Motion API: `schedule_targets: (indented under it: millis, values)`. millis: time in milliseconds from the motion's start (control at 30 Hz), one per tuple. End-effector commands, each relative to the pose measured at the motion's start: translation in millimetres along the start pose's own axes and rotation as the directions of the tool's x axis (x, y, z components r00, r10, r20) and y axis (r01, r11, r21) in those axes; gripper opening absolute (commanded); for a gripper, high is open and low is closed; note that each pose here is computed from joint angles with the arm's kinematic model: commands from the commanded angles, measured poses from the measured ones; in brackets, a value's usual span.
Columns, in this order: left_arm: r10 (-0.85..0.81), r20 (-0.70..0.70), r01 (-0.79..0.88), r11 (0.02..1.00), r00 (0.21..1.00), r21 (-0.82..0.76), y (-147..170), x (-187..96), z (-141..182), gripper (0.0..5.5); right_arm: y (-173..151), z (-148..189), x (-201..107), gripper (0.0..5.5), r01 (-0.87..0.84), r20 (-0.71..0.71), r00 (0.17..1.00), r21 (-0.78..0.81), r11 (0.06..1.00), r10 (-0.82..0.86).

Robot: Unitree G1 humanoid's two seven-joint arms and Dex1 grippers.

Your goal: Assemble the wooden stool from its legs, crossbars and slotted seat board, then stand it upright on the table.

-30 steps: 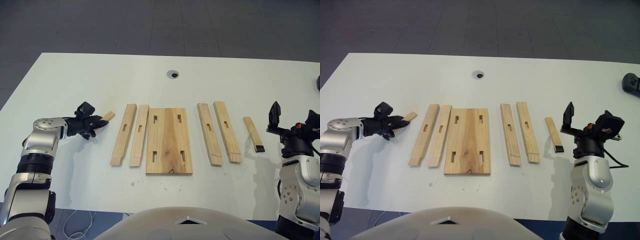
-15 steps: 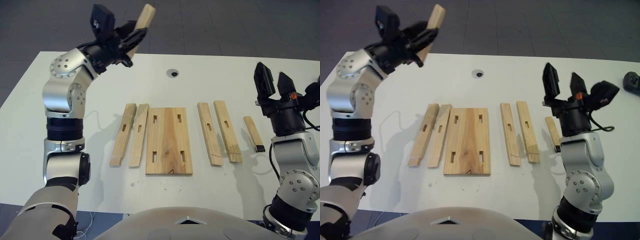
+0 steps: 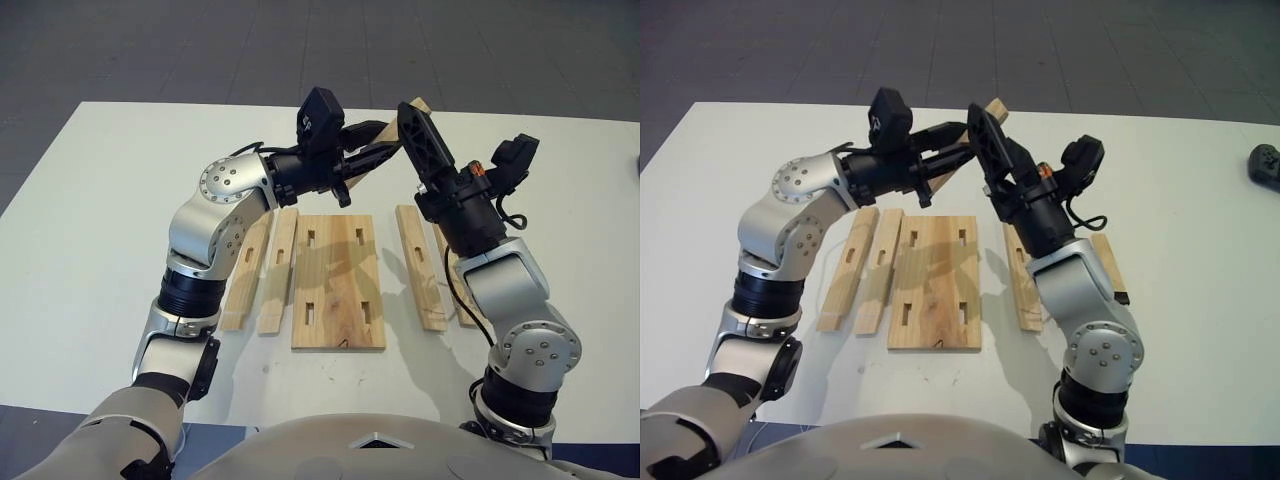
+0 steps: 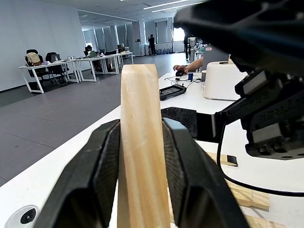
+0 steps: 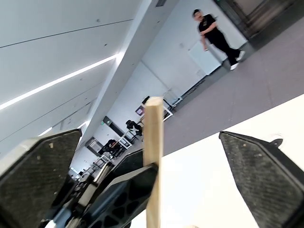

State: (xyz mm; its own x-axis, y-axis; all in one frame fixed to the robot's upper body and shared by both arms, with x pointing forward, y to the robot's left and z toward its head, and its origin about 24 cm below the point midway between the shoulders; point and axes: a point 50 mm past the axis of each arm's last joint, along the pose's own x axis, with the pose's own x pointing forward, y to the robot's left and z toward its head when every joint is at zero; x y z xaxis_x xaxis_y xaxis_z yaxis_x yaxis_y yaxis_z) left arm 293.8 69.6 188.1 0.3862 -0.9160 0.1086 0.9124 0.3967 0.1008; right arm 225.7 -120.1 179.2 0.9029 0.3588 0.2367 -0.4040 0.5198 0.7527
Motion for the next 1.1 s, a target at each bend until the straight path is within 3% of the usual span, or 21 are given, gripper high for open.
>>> schedule_targets:
  millis: [33, 500, 933, 1100]
  values:
    - [-0.002, -0.024, 0.002, 1.000, 1.000, 0.023, -5, -1, -4, 1.26, 2, 6, 6, 4.91, 0.010, 0.030, 0.999, 0.020, 1.000, -0.011]
    - [-0.013, -0.036, 0.015, 0.999, 0.999, 0.052, -11, 2, -9, 1.26, -4, -4, 3, 2.72, 0.101, -0.040, 0.994, 0.078, 0.992, -0.098]
    - [-0.051, -0.058, 0.059, 0.986, 0.997, 0.153, -19, 5, -8, 1.26, -7, 5, 1, 0.51, 0.142, 0.000, 0.990, 0.117, 0.983, -0.143]
    - [-0.029, -0.058, 0.038, 0.985, 0.998, 0.171, -14, 4, -7, 1.26, -8, 7, 0, 0.46, 0.152, 0.003, 0.988, 0.108, 0.982, -0.153]
